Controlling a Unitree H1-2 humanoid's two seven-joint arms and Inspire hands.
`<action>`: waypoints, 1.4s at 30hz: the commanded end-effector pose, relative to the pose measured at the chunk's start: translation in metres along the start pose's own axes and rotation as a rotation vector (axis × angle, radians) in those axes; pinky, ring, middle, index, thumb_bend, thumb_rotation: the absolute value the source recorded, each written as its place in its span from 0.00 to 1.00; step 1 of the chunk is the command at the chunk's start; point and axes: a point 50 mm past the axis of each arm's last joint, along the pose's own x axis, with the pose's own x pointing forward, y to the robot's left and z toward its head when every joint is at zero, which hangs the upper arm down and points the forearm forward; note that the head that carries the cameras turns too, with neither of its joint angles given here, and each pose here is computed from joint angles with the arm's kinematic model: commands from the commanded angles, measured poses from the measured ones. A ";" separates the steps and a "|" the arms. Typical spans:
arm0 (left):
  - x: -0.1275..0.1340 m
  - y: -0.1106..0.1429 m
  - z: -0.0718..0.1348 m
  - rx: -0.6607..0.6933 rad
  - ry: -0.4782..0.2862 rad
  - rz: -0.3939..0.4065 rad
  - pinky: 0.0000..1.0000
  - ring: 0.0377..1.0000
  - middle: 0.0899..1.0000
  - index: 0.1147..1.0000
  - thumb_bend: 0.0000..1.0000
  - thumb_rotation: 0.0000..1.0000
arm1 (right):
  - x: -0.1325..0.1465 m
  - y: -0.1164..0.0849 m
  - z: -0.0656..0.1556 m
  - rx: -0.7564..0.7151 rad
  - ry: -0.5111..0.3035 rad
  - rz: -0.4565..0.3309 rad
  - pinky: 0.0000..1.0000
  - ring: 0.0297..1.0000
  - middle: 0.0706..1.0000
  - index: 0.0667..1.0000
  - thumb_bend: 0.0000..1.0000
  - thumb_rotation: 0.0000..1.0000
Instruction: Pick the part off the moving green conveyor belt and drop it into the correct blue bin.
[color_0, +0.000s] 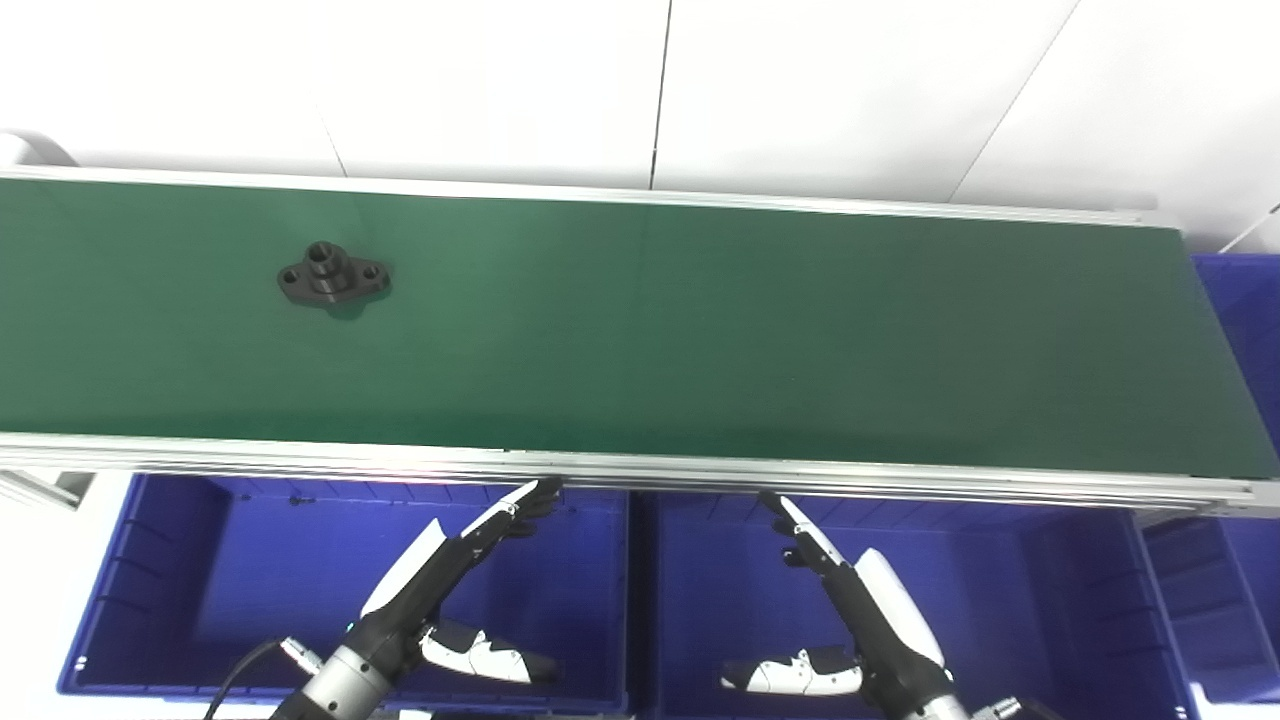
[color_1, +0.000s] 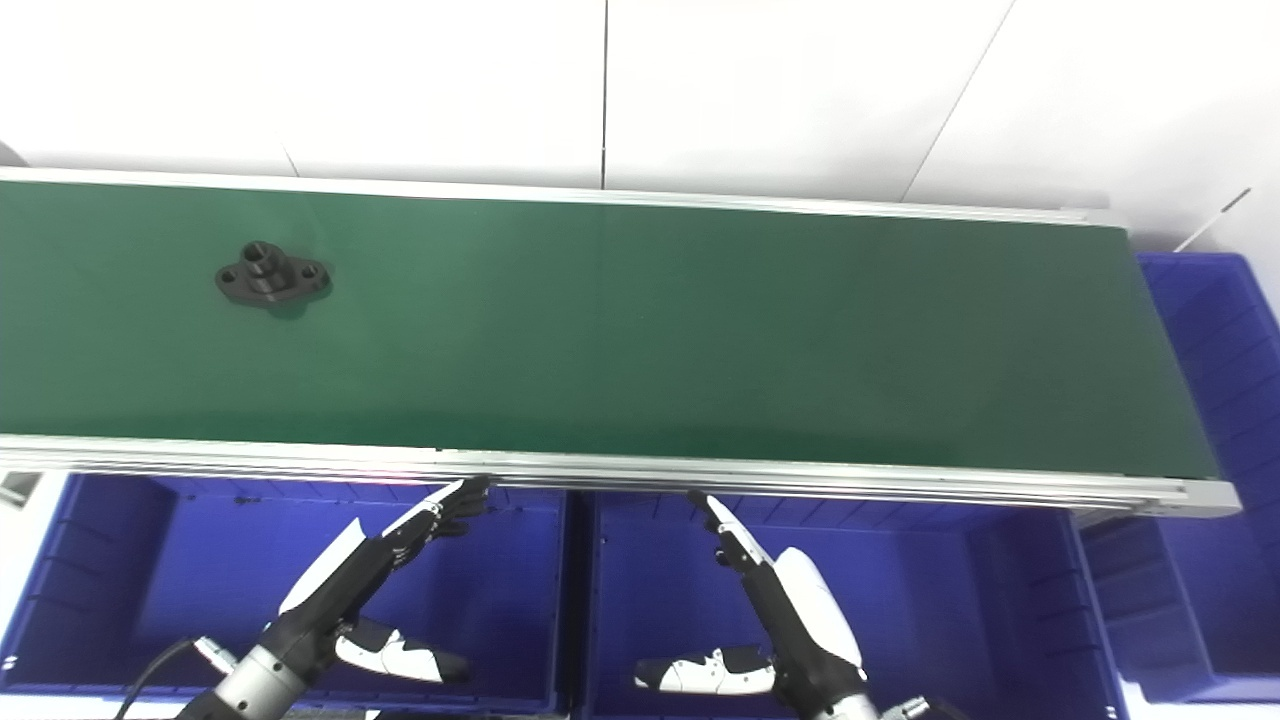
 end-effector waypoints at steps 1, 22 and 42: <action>0.002 0.002 0.011 0.015 -0.067 0.015 0.86 0.90 0.93 0.92 1.00 0.39 | -0.001 -0.005 0.006 0.005 -0.066 -0.018 0.84 0.93 0.96 0.96 1.00 0.49; 0.011 -0.020 0.003 -0.032 -0.045 0.001 0.75 0.84 0.87 0.86 1.00 0.36 | -0.010 -0.012 -0.021 0.027 -0.049 -0.017 0.87 0.94 0.98 0.99 1.00 0.44; 0.012 -0.017 -0.004 -0.023 -0.028 -0.025 0.74 0.82 0.85 0.84 1.00 0.34 | -0.006 -0.006 -0.022 0.004 -0.053 -0.030 0.80 0.91 0.95 0.97 1.00 0.47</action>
